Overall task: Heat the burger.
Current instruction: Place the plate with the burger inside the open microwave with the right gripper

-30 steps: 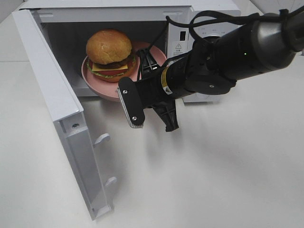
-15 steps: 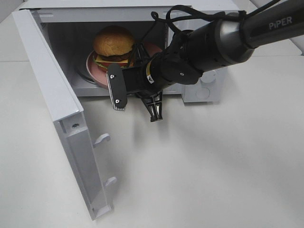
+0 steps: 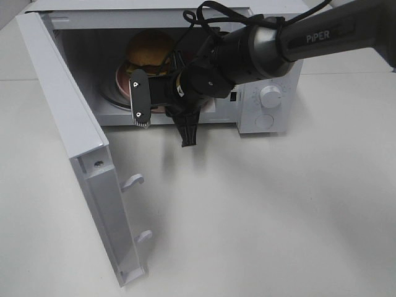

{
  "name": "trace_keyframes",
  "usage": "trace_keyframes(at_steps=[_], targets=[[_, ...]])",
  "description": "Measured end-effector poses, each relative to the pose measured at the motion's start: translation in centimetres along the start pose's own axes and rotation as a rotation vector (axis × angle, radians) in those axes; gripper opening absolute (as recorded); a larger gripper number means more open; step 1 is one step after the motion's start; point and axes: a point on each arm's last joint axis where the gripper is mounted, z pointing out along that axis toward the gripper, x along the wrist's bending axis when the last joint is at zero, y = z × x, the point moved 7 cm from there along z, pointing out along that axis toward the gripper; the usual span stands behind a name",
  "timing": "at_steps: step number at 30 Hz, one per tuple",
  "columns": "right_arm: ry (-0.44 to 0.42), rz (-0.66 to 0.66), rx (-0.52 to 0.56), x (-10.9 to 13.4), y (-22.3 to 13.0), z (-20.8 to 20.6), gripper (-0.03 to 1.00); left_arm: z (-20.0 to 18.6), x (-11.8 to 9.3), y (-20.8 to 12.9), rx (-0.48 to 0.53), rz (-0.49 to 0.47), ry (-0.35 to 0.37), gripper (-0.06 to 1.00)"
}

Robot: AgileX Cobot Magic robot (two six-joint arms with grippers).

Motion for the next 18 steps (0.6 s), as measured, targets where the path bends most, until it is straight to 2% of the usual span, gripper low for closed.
trace_keyframes(at_steps=[11, 14, 16, 18], targets=[[0.001, 0.034, -0.011, -0.11, 0.13, 0.19, 0.08, 0.0, 0.0, 0.0, 0.0, 0.0, 0.0, 0.0], [-0.006, 0.049, -0.025, -0.27, 0.36, 0.17, 0.13, 0.0, 0.0, 0.0, 0.0, 0.0, 0.0, 0.0], [-0.003, 0.076, -0.031, -0.29, 0.4, 0.17, 0.24, 0.0, 0.0, 0.0, 0.0, 0.0, 0.0, 0.0], [-0.003, 0.081, -0.031, -0.34, 0.42, 0.15, 0.28, 0.0, 0.0, 0.0, 0.0, 0.0, 0.0, 0.0]])
